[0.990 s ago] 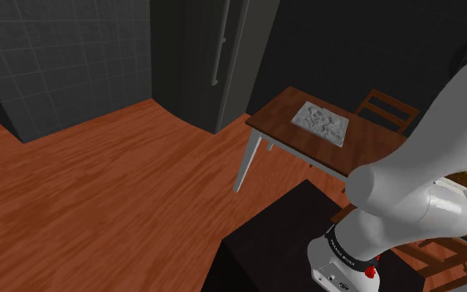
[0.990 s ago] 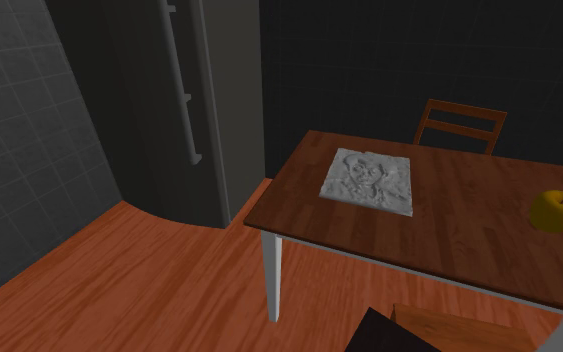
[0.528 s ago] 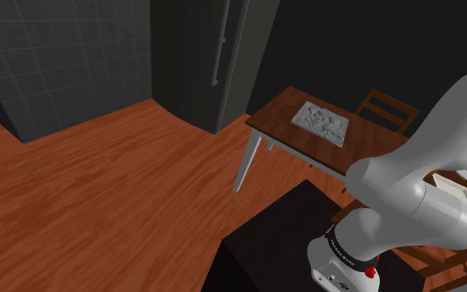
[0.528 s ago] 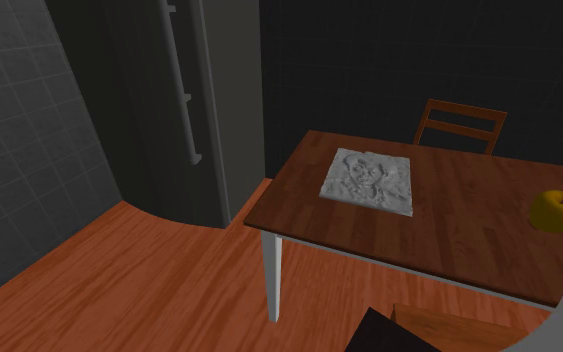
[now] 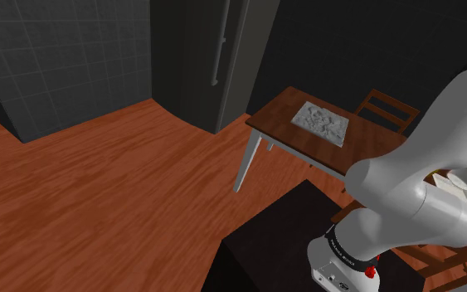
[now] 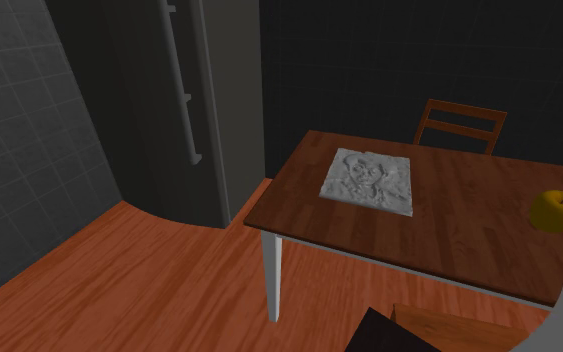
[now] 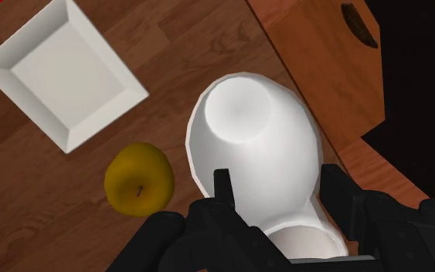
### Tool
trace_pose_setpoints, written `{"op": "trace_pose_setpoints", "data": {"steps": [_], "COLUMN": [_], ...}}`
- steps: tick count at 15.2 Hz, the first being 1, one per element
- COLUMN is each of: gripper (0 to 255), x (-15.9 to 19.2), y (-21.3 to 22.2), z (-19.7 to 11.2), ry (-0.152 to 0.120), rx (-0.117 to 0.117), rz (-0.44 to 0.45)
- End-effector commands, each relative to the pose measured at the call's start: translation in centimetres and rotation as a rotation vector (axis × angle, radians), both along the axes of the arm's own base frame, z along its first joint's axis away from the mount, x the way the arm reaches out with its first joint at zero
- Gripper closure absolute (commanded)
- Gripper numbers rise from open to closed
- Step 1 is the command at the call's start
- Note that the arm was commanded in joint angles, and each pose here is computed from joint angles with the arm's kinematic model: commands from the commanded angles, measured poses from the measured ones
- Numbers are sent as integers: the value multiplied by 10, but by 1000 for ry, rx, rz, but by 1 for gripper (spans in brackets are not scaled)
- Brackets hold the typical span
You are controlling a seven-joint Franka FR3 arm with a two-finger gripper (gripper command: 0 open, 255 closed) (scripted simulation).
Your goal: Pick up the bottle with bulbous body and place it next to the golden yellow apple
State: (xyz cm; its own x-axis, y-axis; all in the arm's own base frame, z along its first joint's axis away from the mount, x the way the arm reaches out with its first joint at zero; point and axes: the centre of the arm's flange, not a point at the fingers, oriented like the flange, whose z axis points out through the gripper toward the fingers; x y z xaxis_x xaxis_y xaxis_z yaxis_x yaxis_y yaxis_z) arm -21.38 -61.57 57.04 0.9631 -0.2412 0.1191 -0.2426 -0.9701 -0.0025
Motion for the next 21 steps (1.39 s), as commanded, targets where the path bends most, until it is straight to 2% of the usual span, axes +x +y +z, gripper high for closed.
{"op": "trace_pose_setpoints", "data": {"steps": [1, 21], "gripper": [255, 255], "x": [0, 0], "y": [-1, -1], "z": [-11, -116], "ry": [0, 0], "rx": [-1, -1], "rz": [0, 0]}}
